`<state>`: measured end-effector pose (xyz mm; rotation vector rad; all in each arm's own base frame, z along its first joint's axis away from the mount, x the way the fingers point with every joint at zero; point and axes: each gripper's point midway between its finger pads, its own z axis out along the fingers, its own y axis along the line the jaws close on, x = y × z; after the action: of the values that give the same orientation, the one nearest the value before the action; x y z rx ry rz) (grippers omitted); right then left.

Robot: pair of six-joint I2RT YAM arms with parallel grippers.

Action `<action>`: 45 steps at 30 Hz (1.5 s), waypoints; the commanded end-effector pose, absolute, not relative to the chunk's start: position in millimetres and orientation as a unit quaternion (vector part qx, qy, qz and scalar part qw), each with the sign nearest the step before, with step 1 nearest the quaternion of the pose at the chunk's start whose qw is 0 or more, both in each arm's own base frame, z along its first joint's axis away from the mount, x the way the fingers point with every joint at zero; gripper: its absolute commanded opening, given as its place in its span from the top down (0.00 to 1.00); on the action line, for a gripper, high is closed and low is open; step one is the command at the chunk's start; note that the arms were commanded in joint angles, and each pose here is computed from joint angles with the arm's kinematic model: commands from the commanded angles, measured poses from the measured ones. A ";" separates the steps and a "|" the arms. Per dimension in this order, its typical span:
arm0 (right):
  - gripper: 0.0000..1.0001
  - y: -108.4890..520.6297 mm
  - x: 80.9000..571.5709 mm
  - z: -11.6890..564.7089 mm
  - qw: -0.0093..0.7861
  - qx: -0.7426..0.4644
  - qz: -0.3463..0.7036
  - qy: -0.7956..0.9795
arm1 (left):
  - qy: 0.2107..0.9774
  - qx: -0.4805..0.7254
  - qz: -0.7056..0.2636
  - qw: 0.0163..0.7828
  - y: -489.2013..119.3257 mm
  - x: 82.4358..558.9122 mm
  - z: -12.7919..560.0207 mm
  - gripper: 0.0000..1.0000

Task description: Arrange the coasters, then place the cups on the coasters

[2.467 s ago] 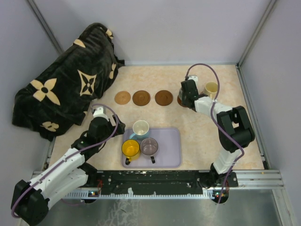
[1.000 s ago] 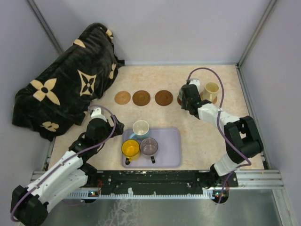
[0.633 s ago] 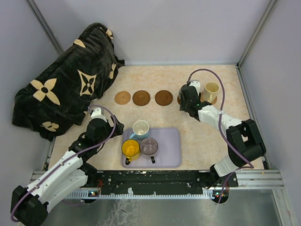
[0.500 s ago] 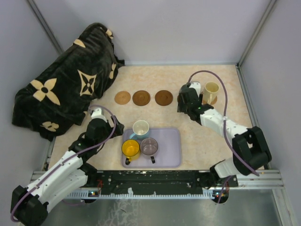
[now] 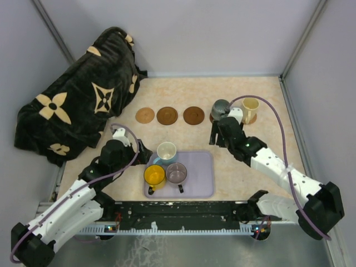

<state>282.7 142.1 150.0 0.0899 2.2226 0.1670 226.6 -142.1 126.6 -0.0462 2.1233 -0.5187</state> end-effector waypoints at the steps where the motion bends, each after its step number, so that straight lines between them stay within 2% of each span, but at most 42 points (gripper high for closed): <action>1: 0.30 139.6 263.5 158.6 0.437 0.055 0.089 0.893 | 0.848 0.040 -0.259 0.460 -166.8 221.4 141.1 0.00; 6: 0.32 135.9 253.6 172.4 0.447 0.068 0.111 0.885 | 0.849 0.085 -0.264 0.450 -182.7 222.5 142.1 0.06; 12: 0.41 144.1 243.6 180.0 0.445 0.054 0.134 0.884 | 0.855 0.111 -0.251 0.440 -191.6 219.9 133.9 0.07; 23: 0.46 184.1 217.5 172.1 0.420 0.002 0.153 0.894 | 0.862 0.121 -0.243 0.429 -194.6 217.7 123.9 0.16; 32: 0.39 241.2 158.8 151.4 0.381 -0.123 0.135 0.906 | 0.854 0.115 -0.261 0.436 -198.9 217.1 128.1 0.07; 45: 0.30 301.9 96.1 137.7 0.339 -0.192 0.173 0.905 | 0.849 0.081 -0.251 0.457 -183.5 214.9 141.0 0.03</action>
<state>100.3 276.3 119.1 -0.5485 2.3943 0.3708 213.9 -188.9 134.8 0.2512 2.1037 -0.6359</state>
